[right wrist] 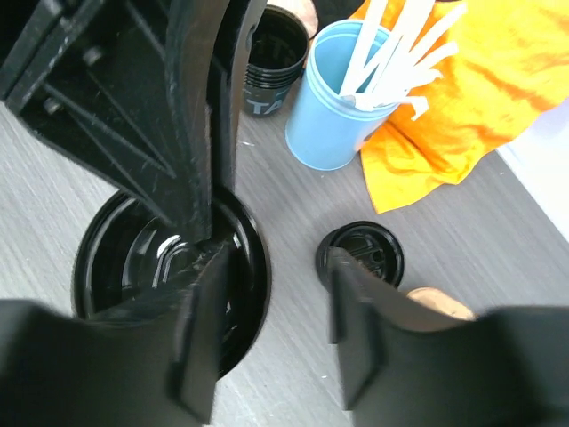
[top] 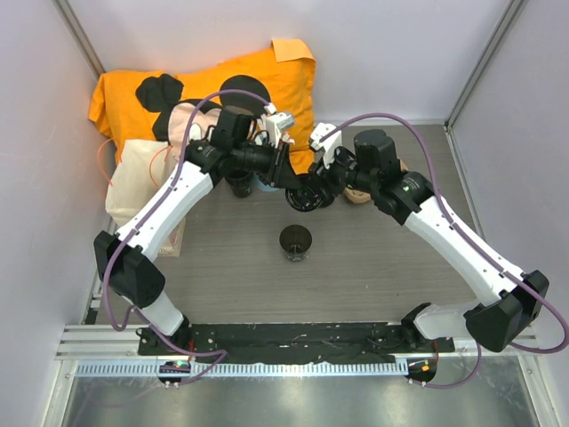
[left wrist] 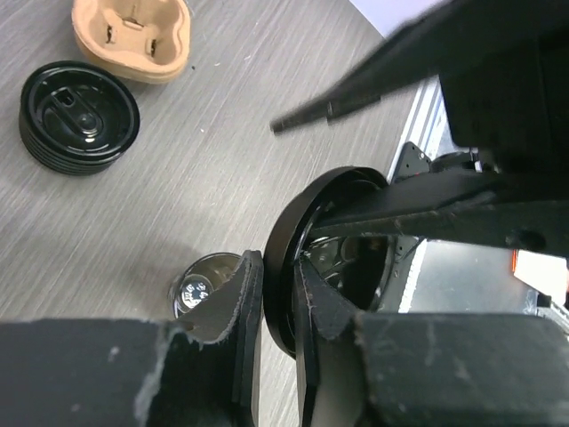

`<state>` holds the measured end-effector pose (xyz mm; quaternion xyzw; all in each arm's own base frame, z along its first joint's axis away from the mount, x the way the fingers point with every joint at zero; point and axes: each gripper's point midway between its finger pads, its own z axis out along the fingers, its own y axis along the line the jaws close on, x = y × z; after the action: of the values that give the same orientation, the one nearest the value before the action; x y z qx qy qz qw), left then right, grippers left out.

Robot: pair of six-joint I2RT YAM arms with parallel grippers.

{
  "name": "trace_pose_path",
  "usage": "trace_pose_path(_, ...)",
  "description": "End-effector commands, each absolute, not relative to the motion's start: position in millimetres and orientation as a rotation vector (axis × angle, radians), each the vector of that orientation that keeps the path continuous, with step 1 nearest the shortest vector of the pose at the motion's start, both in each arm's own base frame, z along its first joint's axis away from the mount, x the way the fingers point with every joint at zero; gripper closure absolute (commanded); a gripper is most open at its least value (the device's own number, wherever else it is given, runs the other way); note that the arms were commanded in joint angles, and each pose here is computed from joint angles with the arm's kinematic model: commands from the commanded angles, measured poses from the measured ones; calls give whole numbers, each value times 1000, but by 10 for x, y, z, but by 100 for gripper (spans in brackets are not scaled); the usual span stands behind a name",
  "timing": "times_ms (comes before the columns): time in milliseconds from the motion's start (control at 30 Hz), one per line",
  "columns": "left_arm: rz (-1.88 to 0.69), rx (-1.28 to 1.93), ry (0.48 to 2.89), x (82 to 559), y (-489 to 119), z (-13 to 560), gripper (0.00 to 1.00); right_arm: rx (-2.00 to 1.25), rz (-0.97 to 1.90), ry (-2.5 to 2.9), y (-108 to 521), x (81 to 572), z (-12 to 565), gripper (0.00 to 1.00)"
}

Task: Pack the takeout coffee

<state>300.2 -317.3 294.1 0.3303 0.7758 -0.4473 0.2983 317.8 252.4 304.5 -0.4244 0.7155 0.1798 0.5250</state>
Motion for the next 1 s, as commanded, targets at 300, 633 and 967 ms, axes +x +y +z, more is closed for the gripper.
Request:
trace_pose_path(300, -919, 856, 1879, 3091, -2942, 3422, 93, -880, 749, 1612, 2337, 3080, 3916, 27)
trace_pose_path(633, -367, 787, 1765, 3467, -2541, 3681, 94, -837, 1290, 1660, 2561, 2887, 3796, 27)
trace_pose_path(967, -166, 753, 1699, 3519, -2336, 3847, 97, -647, 1620, 1682, 2699, 3093, 3544, 28)
